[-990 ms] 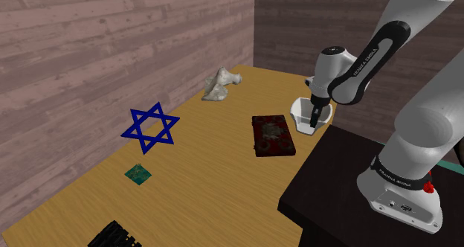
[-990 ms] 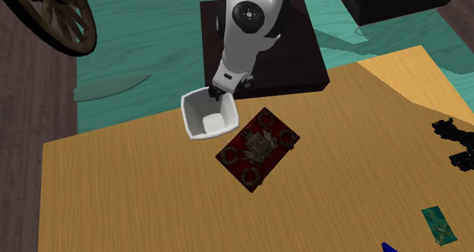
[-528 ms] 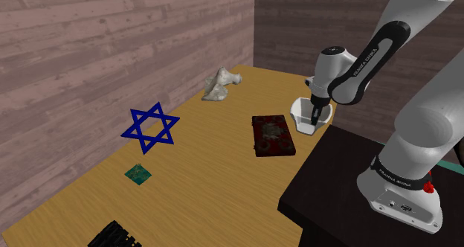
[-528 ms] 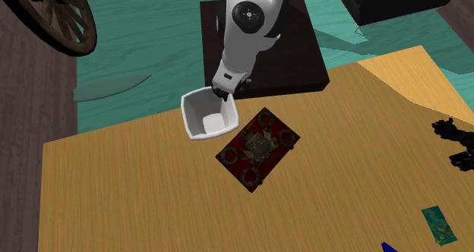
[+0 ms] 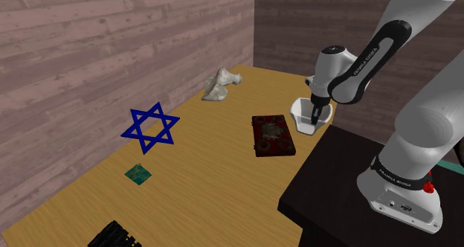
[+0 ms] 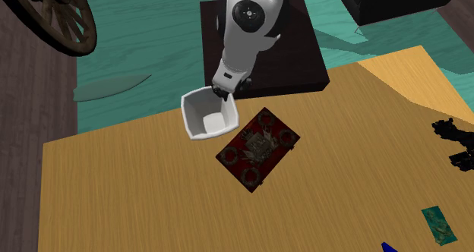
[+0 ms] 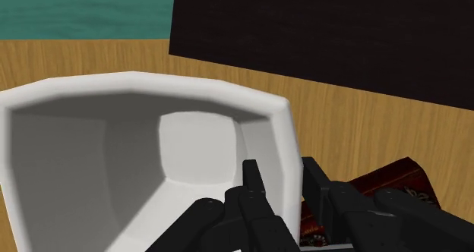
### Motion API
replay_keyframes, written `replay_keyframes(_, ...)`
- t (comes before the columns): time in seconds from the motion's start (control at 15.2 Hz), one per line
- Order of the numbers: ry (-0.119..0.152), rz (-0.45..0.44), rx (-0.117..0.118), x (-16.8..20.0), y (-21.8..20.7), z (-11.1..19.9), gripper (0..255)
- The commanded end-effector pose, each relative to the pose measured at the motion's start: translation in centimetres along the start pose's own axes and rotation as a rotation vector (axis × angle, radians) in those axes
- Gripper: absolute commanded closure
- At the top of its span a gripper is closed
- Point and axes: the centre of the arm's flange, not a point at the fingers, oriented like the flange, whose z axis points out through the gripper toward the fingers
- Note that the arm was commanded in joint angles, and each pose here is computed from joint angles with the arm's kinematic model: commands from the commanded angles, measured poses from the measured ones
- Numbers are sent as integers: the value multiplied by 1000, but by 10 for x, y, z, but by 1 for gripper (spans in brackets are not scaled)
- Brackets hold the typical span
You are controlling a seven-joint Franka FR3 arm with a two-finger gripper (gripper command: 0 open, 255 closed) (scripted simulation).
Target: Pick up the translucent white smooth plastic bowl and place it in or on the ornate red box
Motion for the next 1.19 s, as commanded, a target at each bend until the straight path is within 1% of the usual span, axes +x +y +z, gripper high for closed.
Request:
replay_keyframes(0.0, 0, 0, 0, 0, 1, -8, 255)
replay_keyframes(1.12, 0, 0, 0, -1, 15, -96, 255)
